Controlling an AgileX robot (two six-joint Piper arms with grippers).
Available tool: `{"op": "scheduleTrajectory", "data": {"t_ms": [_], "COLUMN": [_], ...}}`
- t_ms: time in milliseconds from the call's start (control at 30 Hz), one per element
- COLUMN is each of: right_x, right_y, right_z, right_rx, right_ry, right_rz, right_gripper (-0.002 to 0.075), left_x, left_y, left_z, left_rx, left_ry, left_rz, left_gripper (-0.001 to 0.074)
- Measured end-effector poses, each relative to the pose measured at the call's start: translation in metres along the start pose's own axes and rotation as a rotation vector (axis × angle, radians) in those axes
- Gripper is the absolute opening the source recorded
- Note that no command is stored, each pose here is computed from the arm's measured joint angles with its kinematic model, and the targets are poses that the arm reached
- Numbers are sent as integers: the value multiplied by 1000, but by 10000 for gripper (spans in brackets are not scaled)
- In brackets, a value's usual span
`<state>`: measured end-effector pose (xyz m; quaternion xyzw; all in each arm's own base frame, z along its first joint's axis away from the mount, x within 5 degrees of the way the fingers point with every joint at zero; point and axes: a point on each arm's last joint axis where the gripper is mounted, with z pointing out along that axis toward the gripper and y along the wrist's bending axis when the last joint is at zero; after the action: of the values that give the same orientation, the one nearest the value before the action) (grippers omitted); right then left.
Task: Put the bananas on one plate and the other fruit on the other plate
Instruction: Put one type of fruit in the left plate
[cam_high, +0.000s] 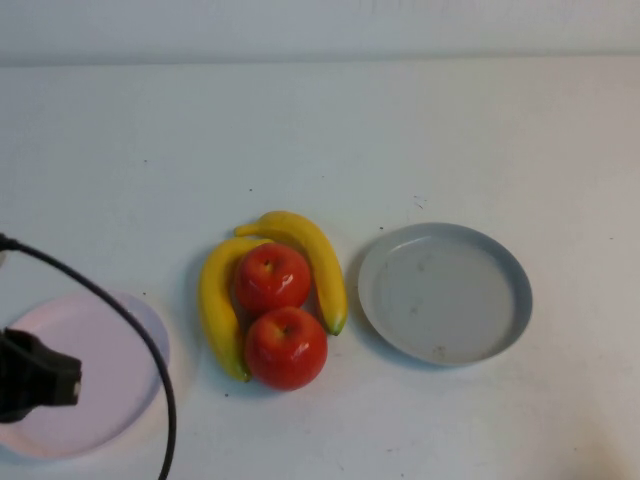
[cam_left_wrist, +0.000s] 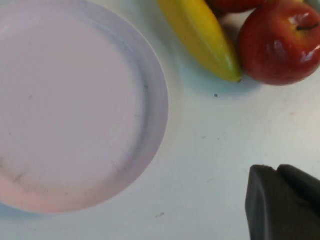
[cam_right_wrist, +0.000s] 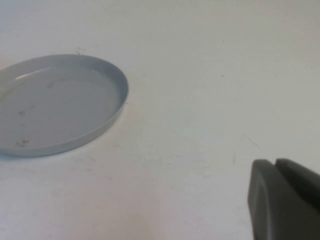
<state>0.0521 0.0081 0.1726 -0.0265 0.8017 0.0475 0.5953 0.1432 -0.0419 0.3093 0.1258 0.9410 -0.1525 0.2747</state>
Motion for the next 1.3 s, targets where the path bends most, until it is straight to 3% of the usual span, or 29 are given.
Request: {"op": "scheduleTrajectory", "data": {"t_ms": [100,200,333,700,900,1000,1200,1300], "right_x": [0,0,0,0,0,0,0,0], "right_y": [0,0,0,0,0,0,0,0], "right_z": [0,0,0,0,0,0,0,0], "right_rx": [0,0,0,0,0,0,0,0], "right_ry": [0,0,0,0,0,0,0,0], "right_rz": [0,0,0,0,0,0,0,0], "right_gripper": [-17,-17,-17,-17,-17,-17,-17,-17], "left_x": [-20,-37,-58,-86,-91,-95,-94,-94], "left_y": [7,0,-30,-113,-138,-140,-138,-138], "left_z": [23,39,56,104,122,127,138,146], "left_rx": [14,45,102,41,-10,-29,-58,-63], "left_ry": [86,129,164,329,393,394,420,429], "left_rz": [20,68,178,416,511,534,554,554], "left_gripper": [-5,-5,-5,-5,15,110,514,622]}}
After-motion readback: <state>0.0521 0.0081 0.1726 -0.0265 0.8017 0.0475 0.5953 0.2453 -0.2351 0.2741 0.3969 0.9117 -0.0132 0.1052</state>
